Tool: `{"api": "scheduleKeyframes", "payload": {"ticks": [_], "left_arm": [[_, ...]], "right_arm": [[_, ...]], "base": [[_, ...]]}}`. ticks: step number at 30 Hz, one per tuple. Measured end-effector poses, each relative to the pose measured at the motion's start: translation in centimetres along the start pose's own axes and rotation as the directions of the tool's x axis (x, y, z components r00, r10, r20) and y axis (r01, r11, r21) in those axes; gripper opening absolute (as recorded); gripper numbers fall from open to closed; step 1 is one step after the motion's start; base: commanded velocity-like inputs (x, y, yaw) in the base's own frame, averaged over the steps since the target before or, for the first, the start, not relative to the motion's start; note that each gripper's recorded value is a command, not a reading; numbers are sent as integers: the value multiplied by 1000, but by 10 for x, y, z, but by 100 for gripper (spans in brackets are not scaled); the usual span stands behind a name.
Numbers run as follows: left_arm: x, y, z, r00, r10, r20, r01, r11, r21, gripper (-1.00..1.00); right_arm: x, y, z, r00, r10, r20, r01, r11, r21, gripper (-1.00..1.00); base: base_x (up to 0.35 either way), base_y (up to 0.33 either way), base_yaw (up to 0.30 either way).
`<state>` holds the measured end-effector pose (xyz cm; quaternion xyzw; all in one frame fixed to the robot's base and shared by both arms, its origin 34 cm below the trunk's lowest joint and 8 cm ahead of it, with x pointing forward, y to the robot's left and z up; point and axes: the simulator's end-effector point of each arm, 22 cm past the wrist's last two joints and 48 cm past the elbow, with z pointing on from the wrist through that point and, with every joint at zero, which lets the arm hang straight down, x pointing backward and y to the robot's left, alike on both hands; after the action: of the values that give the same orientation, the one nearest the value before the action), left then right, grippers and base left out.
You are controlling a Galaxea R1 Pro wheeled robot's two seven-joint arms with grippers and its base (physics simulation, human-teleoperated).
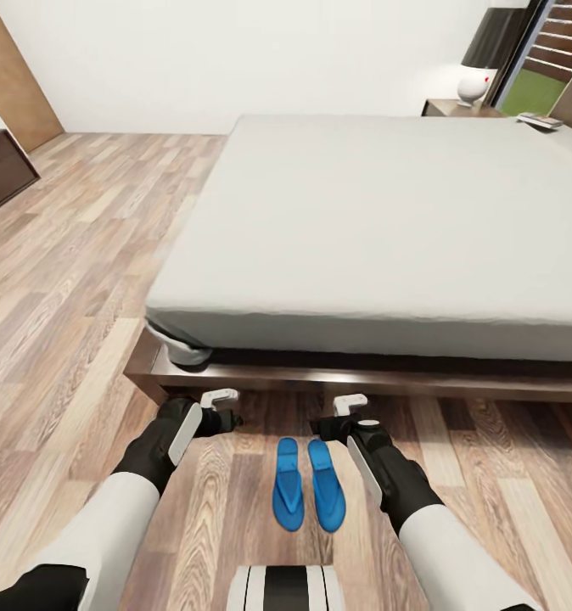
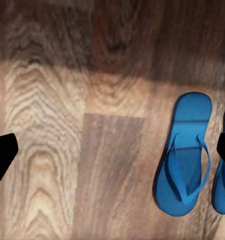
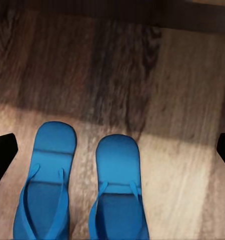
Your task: In the bedroom, move the book from the bed onto either nightstand, and place the two sandals side by side next to the bed.
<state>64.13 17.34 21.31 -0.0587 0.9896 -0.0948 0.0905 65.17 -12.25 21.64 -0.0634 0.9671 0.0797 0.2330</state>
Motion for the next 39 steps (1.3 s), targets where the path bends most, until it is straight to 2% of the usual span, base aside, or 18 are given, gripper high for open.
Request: {"api": "scheduleKeyframes", "payload": {"ticks": [11,39], "left_arm": [[-16,-7,-23,999,7,43,-8,1000,7,100],[-15,-7,-23,999,7,40,-7,1000,7,100]], "right_arm": [[-22,2,-18,999,-8,42,8,1000,5,100],[-21,2,-18,999,-9,39,9,1000,4,100]], "base": [[0,0,235],[0,0,240]]}}
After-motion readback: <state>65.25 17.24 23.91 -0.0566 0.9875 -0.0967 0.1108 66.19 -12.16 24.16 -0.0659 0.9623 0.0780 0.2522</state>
